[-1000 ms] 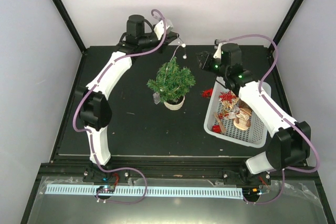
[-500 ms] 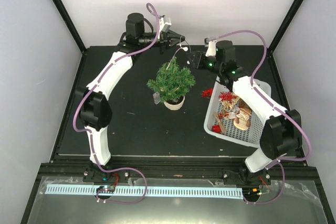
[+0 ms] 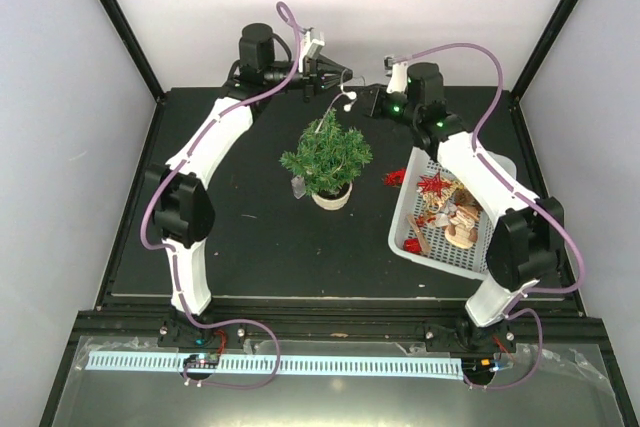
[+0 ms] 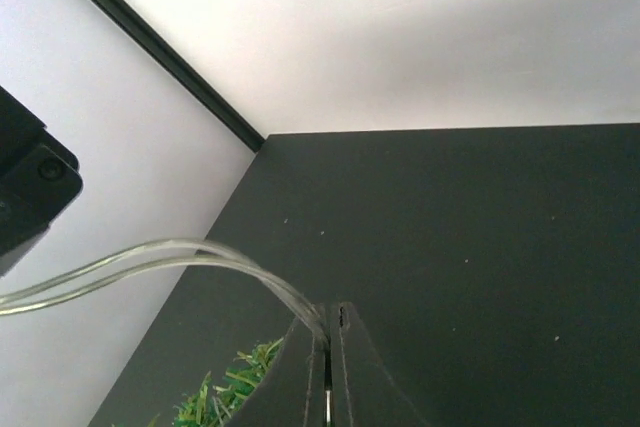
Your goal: Decorate the small christmas tree
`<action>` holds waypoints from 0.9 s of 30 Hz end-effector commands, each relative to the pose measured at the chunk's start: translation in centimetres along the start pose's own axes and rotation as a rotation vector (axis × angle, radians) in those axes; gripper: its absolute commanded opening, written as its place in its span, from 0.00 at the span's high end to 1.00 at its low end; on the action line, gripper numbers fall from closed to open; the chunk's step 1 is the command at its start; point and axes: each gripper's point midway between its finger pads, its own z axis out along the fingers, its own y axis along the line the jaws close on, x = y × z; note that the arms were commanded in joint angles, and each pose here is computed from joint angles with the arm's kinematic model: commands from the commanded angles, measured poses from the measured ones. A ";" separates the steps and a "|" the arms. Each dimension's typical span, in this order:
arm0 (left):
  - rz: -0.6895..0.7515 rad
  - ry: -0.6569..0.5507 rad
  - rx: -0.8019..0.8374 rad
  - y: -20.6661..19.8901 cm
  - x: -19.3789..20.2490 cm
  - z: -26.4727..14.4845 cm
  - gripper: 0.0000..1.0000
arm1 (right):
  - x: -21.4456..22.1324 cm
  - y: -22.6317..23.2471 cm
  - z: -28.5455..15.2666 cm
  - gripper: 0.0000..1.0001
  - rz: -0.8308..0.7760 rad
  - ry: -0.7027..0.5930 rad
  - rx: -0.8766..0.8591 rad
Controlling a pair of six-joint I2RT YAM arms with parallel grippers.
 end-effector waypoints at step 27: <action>-0.159 -0.054 -0.220 6.0 3.5 -7.9 0.82 | -0.9 -5.8 3.0 0.99 -0.070 0.195 0.468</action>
